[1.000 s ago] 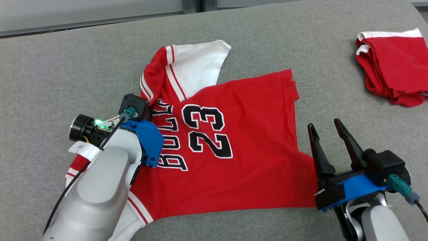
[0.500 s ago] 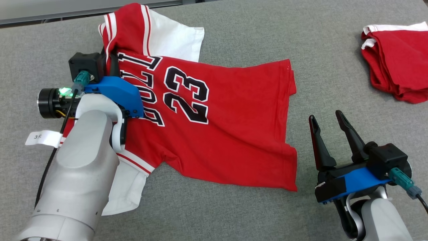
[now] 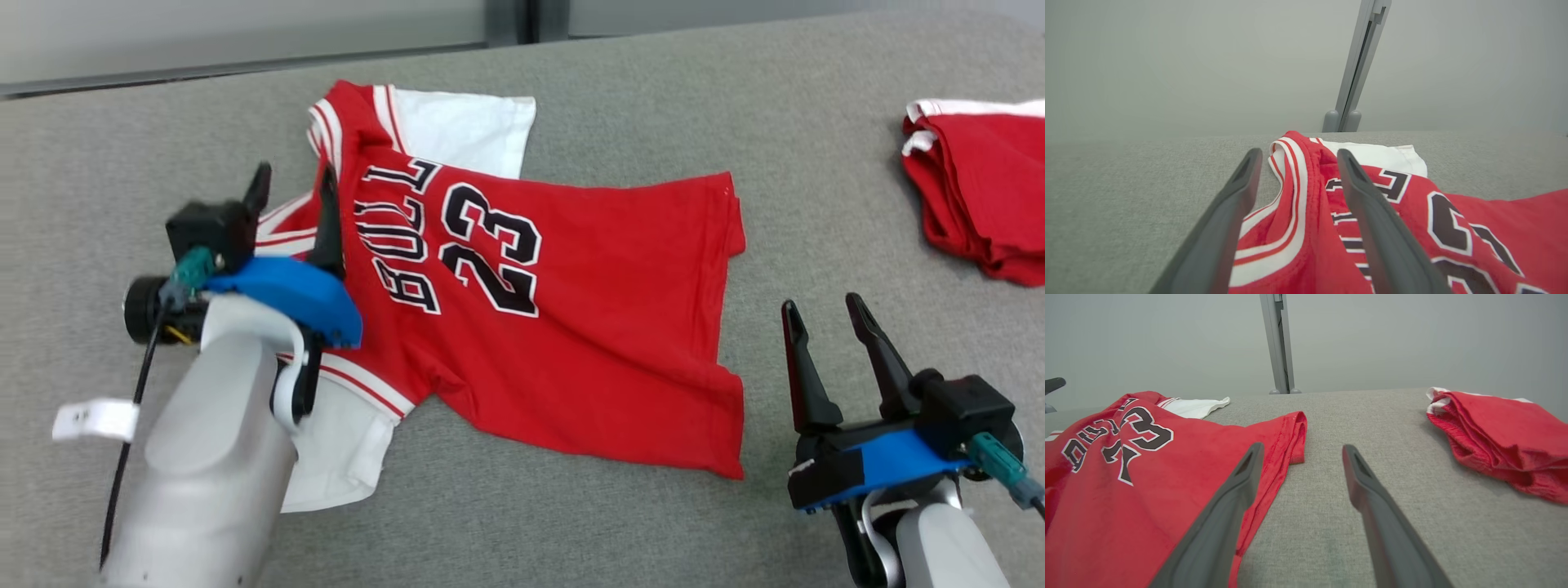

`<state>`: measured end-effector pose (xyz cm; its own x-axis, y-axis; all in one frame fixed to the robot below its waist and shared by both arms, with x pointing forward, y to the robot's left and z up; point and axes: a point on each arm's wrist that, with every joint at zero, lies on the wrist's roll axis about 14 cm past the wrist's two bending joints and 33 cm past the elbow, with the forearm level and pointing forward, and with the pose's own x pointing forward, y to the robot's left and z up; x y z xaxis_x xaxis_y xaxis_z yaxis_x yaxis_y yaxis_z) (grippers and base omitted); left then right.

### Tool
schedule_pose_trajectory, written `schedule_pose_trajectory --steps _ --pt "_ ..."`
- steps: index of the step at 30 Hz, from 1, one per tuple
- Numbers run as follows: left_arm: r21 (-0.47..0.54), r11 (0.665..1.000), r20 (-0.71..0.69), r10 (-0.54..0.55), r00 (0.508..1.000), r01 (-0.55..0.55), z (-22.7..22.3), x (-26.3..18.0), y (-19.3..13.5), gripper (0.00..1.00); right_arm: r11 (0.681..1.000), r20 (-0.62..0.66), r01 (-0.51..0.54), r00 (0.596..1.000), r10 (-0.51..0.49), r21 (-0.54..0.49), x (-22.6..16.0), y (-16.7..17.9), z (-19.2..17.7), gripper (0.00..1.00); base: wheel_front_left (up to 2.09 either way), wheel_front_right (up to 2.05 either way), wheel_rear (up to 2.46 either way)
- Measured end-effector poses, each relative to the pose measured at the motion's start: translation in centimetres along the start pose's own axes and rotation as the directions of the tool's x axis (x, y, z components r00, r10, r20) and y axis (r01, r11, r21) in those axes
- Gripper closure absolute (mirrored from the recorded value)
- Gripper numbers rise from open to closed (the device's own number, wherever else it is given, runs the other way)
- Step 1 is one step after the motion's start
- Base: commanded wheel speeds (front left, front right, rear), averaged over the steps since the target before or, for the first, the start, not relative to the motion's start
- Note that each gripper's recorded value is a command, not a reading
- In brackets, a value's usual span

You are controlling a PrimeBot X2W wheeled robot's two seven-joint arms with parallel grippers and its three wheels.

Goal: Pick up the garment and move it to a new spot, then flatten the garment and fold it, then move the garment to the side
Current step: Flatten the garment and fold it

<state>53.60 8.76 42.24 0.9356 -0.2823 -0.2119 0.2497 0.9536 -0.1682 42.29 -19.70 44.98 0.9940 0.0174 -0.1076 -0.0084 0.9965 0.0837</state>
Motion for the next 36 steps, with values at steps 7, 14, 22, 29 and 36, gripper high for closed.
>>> schedule_pose_trajectory --steps 7,14,22,29,36 --pt "-0.016 0.998 0.087 0.057 0.995 -0.056 0.7 -6.7 1.4 0.00 0.999 0.042 -0.041 0.998 0.041 -0.013 -0.9 1.5 1.0 0.00 0.00 0.00 0.00" --pt "-0.071 0.986 0.137 0.157 0.978 -0.149 0.3 -13.7 2.1 0.00 0.997 0.071 -0.077 0.995 0.076 0.009 -2.2 2.9 1.6 0.00 0.00 0.00 0.00" --pt "-0.096 0.974 0.118 0.214 0.970 -0.203 -1.5 -18.7 1.7 0.00 0.993 0.061 -0.106 0.993 0.103 0.042 -4.2 4.0 0.9 0.00 0.00 0.00 0.00" --pt "-0.087 0.978 0.116 0.200 0.973 -0.191 -1.8 -19.6 0.9 0.00 0.992 0.058 -0.121 0.991 0.119 0.040 -5.0 4.6 0.8 0.00 0.00 0.00 0.00" --pt "-0.069 0.983 0.126 0.176 0.976 -0.168 -1.5 -19.6 0.2 0.00 0.991 0.060 -0.125 0.991 0.123 0.037 -5.2 4.7 0.8 0.00 0.00 0.00 0.00"
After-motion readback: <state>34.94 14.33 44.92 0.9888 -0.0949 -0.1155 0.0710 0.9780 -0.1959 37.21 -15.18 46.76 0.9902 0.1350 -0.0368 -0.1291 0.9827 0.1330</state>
